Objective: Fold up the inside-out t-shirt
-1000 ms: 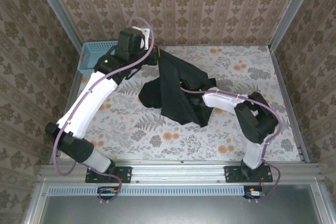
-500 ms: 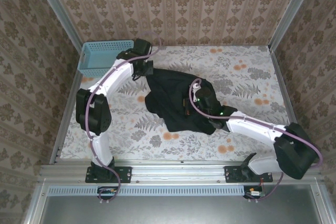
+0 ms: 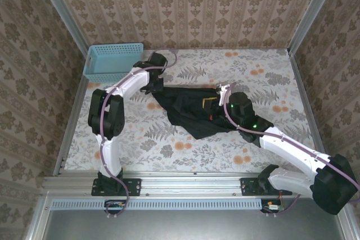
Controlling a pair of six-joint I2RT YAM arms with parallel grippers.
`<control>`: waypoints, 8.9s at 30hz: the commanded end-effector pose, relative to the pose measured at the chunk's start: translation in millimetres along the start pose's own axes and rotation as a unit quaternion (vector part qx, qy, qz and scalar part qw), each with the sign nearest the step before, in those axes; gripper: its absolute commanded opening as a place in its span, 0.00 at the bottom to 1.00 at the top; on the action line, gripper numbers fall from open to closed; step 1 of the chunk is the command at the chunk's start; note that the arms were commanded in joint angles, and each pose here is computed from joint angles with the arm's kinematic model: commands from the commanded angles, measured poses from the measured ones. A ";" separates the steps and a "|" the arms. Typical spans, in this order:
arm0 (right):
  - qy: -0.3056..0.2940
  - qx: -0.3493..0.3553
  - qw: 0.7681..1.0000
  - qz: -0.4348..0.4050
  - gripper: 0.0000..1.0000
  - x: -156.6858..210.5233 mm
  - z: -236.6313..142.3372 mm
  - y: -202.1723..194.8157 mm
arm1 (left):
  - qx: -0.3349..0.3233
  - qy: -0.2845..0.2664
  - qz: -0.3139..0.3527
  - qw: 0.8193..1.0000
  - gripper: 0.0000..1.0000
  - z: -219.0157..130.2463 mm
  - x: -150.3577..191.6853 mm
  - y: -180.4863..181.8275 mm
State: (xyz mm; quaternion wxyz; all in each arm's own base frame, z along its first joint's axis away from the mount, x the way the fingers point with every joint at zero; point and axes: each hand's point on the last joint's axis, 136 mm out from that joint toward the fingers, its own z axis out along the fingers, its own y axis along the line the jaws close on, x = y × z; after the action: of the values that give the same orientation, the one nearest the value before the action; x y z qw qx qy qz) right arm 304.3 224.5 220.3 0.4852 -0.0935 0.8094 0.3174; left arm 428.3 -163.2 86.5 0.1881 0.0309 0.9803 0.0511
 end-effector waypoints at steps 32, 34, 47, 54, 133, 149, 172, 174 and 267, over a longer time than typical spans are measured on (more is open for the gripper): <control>0.012 -0.062 0.998 -0.019 0.00 13.9 -8.8 16.3 | 0.288 -0.113 0.062 0.949 0.16 -100.6 48.8 -134.6; 0.012 -0.051 0.998 -0.029 0.00 15.3 -15.8 12.5 | 0.278 -0.126 0.021 0.952 0.07 -100.0 29.1 -114.2; 0.013 0.057 0.998 -0.002 0.00 48.9 -47.8 -40.0 | 0.170 -0.001 -0.055 0.984 0.00 -30.6 43.0 -45.6; 0.060 0.217 0.974 0.032 0.09 74.8 -60.8 -101.8 | 0.218 -0.006 -0.049 0.975 0.00 -34.3 57.3 -57.2; 0.106 0.054 0.993 -0.006 0.00 84.3 -35.8 -49.8 | 0.130 -0.090 0.187 0.970 0.14 -99.1 91.4 -122.2; 0.123 0.102 0.987 -0.014 0.16 84.9 -34.1 -59.7 | 0.337 -0.170 0.097 0.921 0.00 -216.3 33.8 -96.2; 0.126 0.145 0.977 -0.094 0.56 22.9 16.5 -31.3 | 0.371 -0.178 0.106 0.905 0.00 -237.6 44.3 -105.7; 0.115 0.177 0.972 -0.107 0.40 13.9 16.0 -40.1 | 0.370 -0.184 0.107 0.904 0.00 -242.9 41.8 -103.2; 0.303 0.146 0.941 0.028 0.44 86.8 76.1 -59.0 | 0.306 -0.023 0.070 0.949 0.10 -91.0 202.3 -154.2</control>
State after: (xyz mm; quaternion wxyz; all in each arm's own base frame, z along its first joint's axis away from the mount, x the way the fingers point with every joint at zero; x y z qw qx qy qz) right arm 341.0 229.0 91.6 0.2205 -0.0757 0.9597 0.1571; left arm 197.4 -299.8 65.6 0.1695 0.1636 0.9482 -0.2132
